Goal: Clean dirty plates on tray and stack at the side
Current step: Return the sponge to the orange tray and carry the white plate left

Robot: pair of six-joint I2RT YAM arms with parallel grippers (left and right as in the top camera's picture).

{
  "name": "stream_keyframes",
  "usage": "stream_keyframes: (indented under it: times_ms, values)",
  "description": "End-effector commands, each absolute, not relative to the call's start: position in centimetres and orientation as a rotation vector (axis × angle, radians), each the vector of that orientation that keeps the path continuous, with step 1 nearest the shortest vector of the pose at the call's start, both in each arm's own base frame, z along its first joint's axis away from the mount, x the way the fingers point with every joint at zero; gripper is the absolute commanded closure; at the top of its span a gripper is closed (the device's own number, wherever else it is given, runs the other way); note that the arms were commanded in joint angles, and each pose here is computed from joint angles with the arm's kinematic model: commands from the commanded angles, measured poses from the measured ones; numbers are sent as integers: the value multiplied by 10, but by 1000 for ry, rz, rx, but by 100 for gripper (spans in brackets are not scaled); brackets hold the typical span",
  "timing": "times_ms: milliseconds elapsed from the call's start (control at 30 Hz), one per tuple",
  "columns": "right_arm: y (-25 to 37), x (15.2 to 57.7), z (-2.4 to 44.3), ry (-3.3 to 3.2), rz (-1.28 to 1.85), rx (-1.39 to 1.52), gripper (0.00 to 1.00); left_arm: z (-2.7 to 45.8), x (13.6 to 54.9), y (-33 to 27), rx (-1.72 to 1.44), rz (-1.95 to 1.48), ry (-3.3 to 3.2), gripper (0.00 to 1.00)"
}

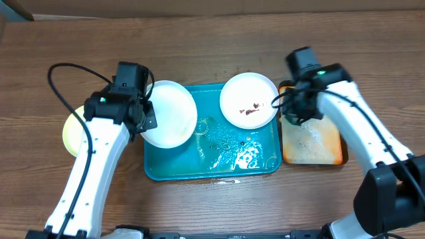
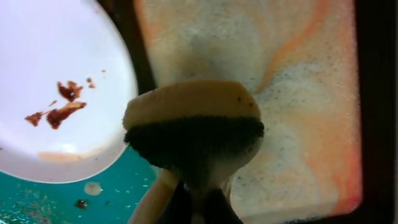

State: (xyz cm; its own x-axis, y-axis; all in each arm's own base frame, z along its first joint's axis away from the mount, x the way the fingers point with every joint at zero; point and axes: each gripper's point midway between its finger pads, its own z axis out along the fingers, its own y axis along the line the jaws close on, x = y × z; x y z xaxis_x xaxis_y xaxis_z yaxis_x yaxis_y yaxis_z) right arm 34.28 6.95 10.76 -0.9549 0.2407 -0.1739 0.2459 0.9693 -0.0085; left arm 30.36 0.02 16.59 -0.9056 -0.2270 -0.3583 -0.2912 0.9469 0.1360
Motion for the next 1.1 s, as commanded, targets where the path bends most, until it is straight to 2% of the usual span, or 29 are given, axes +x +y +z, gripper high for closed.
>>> stream_keyframes:
  times_ms: [0, 233, 500, 733, 1067]
  values:
    - [54, 350, 121, 2934, 48, 314, 96, 187, 306, 10, -398, 475, 2624, 96]
    - [29, 352, 119, 2942, 95, 342, 96, 215, 309, -7, -283, 730, 2416, 96]
    - [9, 344, 90, 2956, 82, 428, 96, 252, 309, -54, -36, 925, 2135, 96]
    - [9, 343, 76, 2960, 74, 309, 96, 257, 312, -87, 180, 1090, 1995, 96]
    - [9, 343, 75, 2959, 74, 305, 96, 250, 314, -103, 253, 1128, 1964, 96]
